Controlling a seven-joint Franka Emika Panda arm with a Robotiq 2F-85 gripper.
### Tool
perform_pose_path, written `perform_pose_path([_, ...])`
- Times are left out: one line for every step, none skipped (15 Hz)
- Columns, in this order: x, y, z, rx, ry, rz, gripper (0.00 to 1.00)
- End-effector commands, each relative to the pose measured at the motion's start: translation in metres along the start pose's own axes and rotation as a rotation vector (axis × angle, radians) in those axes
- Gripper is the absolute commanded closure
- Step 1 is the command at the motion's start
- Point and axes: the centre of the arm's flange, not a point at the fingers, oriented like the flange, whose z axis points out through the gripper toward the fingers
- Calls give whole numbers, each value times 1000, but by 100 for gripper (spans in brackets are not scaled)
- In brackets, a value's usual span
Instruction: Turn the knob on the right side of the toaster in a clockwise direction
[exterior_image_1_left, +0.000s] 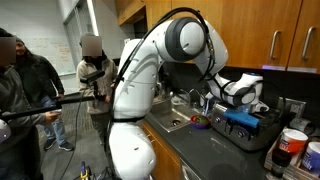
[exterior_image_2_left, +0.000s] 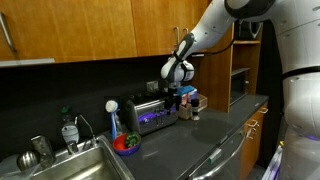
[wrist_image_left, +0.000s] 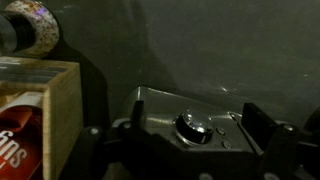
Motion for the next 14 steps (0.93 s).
perform_pose_path([11, 1, -4, -22, 26, 14, 0])
perform_pose_path([12, -1, -3, -25, 28, 17, 0])
perform_pose_path([13, -3, -2, -28, 29, 19, 0])
perform_pose_path([13, -4, -1, -30, 30, 23, 0])
perform_pose_path([14, -4, 0, -33, 30, 27, 0])
perform_pose_path([15, -5, 1, -36, 30, 33, 0])
perform_pose_path([15, -6, 2, -42, 31, 39, 0])
perform_pose_path([16, -7, 2, -51, 34, 46, 0])
perform_pose_path([17, -8, 3, -58, 37, 57, 0])
perform_pose_path([18, -9, 3, -67, 42, 70, 0])
perform_pose_path([19, -10, 2, -66, 46, 86, 0])
perform_pose_path([20, -10, 1, -68, 48, 98, 0])
perform_pose_path([20, -9, 1, -70, 52, 109, 0])
perform_pose_path([20, -8, 1, -69, 56, 122, 0])
